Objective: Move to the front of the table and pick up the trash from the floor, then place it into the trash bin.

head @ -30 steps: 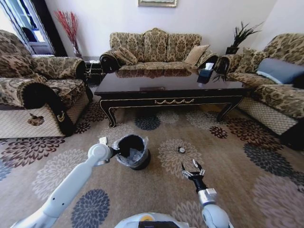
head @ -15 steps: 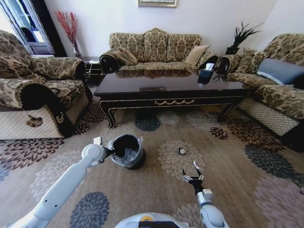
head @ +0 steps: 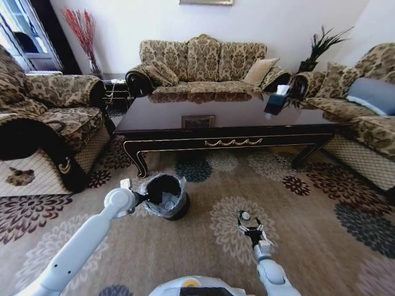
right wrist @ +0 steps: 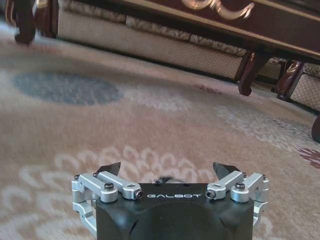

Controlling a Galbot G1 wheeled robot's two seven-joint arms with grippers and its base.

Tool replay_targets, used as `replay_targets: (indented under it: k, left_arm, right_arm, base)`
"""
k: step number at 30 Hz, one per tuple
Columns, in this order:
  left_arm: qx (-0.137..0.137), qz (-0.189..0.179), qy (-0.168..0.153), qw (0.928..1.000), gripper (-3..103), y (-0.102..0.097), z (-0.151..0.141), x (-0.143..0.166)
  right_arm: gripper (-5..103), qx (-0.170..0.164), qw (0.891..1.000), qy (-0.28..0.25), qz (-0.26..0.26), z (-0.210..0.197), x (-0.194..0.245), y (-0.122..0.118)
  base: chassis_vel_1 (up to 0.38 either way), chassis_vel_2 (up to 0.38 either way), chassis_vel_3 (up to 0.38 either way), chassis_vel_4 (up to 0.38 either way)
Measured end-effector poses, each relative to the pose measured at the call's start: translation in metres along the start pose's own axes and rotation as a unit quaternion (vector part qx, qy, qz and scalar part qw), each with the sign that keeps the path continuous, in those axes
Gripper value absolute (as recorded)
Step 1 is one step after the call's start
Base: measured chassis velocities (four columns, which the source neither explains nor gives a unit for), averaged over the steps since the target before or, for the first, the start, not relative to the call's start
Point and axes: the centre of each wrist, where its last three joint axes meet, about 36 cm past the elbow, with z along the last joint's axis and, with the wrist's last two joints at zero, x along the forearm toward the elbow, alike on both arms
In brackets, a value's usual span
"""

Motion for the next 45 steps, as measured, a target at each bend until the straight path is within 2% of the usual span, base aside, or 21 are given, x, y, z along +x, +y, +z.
replay_targets:
  k: [8, 17, 30, 45]
  left_arm:
    - [0.001, 0.007, -0.003, 1.0000, 0, -0.001, 0.000, 0.006]
    - [0.003, 0.005, -0.005, 1.0000, 0, 0.003, -0.001, 0.009]
    - [0.001, 0.011, -0.004, 0.9999, 0, -0.001, -0.001, 0.010]
    - [0.001, 0.010, -0.005, 0.9999, 0, 0.000, -0.002, 0.011]
  right_arm:
    - [100, 0.064, 0.997, 0.032, 0.029, 0.022, -0.031, -0.003]
    - [100, 0.092, 0.995, 0.033, 0.031, 0.023, -0.056, 0.003]
    - [100, 0.121, 0.992, 0.039, 0.026, 0.027, -0.063, 0.008]
    - [100, 0.129, 0.990, 0.059, 0.023, 0.034, -0.068, 0.005]
  base:
    - [0.000, 0.000, 0.000, 0.000]
    - [0.000, 0.000, 0.000, 0.000]
    - [0.000, 0.000, 0.000, 0.000]
    - [0.000, 0.000, 0.000, 0.000]
